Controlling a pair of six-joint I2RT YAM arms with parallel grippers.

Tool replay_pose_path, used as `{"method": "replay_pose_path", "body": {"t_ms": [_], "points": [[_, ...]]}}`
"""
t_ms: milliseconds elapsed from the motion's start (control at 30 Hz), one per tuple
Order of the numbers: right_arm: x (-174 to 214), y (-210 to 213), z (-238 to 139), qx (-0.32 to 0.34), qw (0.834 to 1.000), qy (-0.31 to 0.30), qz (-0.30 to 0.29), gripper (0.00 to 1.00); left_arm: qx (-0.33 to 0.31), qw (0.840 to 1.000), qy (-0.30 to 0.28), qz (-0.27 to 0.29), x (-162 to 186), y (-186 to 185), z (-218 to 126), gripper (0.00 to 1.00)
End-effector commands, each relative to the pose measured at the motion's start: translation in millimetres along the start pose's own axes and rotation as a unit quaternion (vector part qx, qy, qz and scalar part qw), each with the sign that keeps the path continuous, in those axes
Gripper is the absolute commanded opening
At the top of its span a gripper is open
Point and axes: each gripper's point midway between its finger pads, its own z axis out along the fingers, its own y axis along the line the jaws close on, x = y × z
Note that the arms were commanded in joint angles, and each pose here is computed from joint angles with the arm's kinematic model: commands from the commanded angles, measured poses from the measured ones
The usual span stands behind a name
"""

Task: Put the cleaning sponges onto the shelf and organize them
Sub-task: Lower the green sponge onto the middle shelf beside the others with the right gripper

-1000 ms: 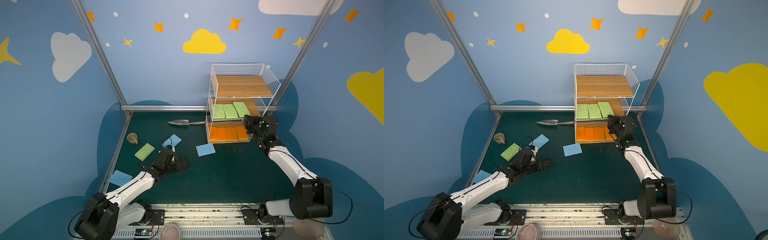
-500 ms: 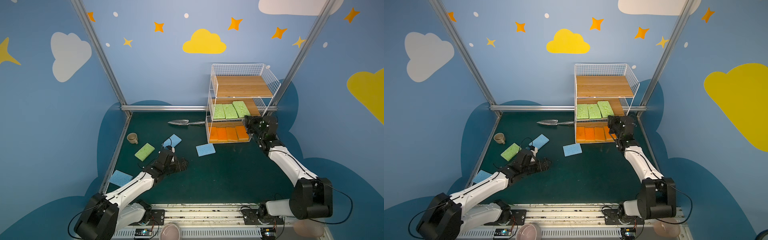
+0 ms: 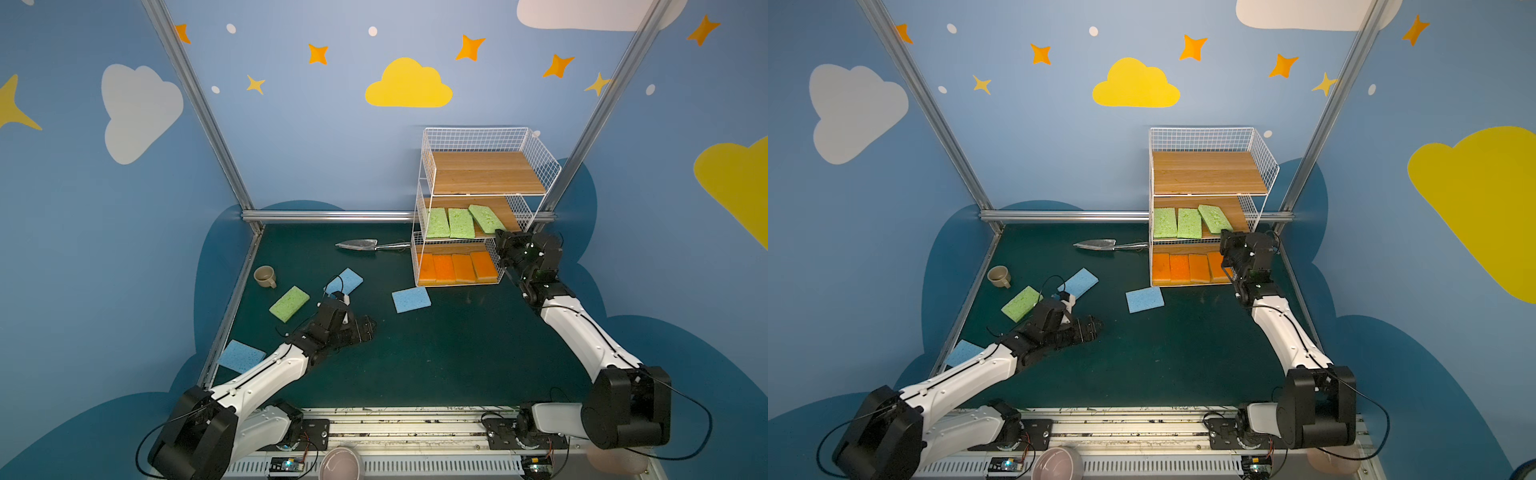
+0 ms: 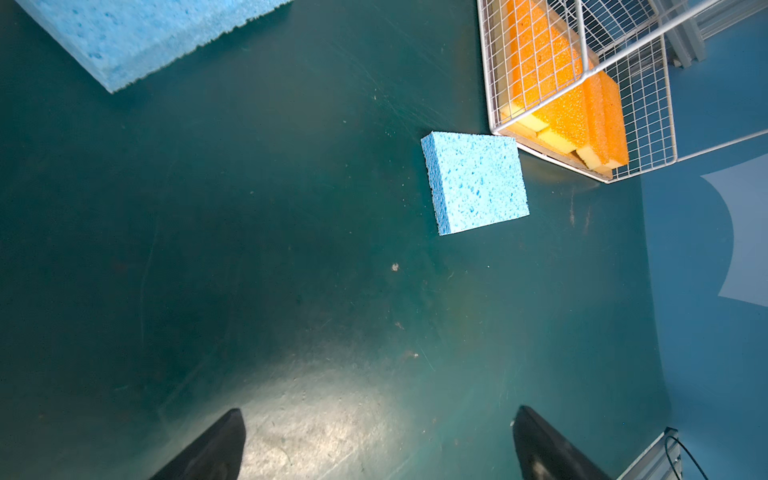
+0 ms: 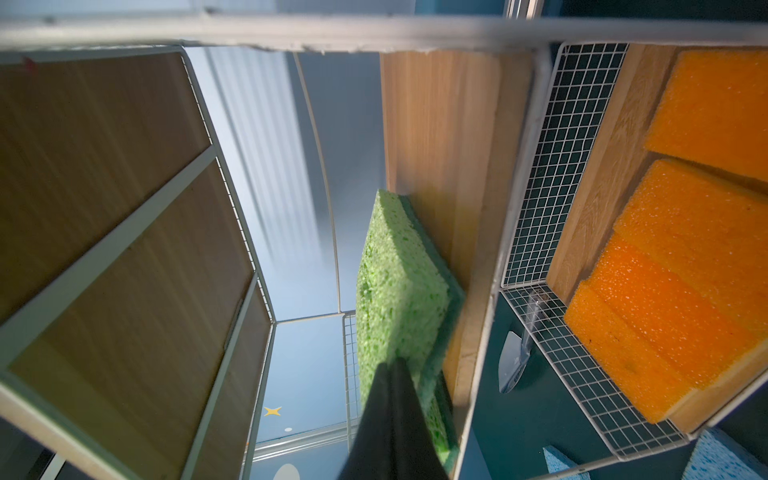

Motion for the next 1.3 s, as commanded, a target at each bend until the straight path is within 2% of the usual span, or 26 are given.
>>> {"method": "replay_pose_path", "body": {"t_ms": [0,367,433,500,567,633,1267], "points": [[-7.0,9.5,-3.5,-0.017,1.0,-0.014,-0.009,0.0,-0.003,1.0,0.001,-0.002,2.5,3.7,-0.5,1.0],[-10.8,26.1,-4.6,-0.033,0.999,-0.02,-0.029,0.02,-0.004,1.0,-0.001,0.001,0.3,2.6,-1.9,1.0],[-8.5,24.3,-5.4,-0.031,0.999,-0.011,-0.029,0.12,-0.003,1.0,-0.002,0.002,0.2,2.1,-2.1,1.0],[-6.7,20.8,-6.6,-0.03,0.999,-0.002,-0.028,0.28,-0.002,1.0,-0.001,0.001,0.3,2.1,-1.7,0.99],[-3.7,19.0,-9.0,-0.031,0.999,0.006,-0.029,0.36,-0.003,1.0,0.0,0.002,0.8,2.5,-1.2,0.99],[-2.0,17.4,-11.1,-0.031,0.999,0.012,-0.029,0.39,-0.002,1.0,0.001,0.002,0.9,2.1,-0.7,1.0],[11.7,1.5,14.0,-0.011,0.998,0.063,0.004,0.41,-0.003,1.0,0.004,0.0,3.4,4.0,2.5,0.99]]}}
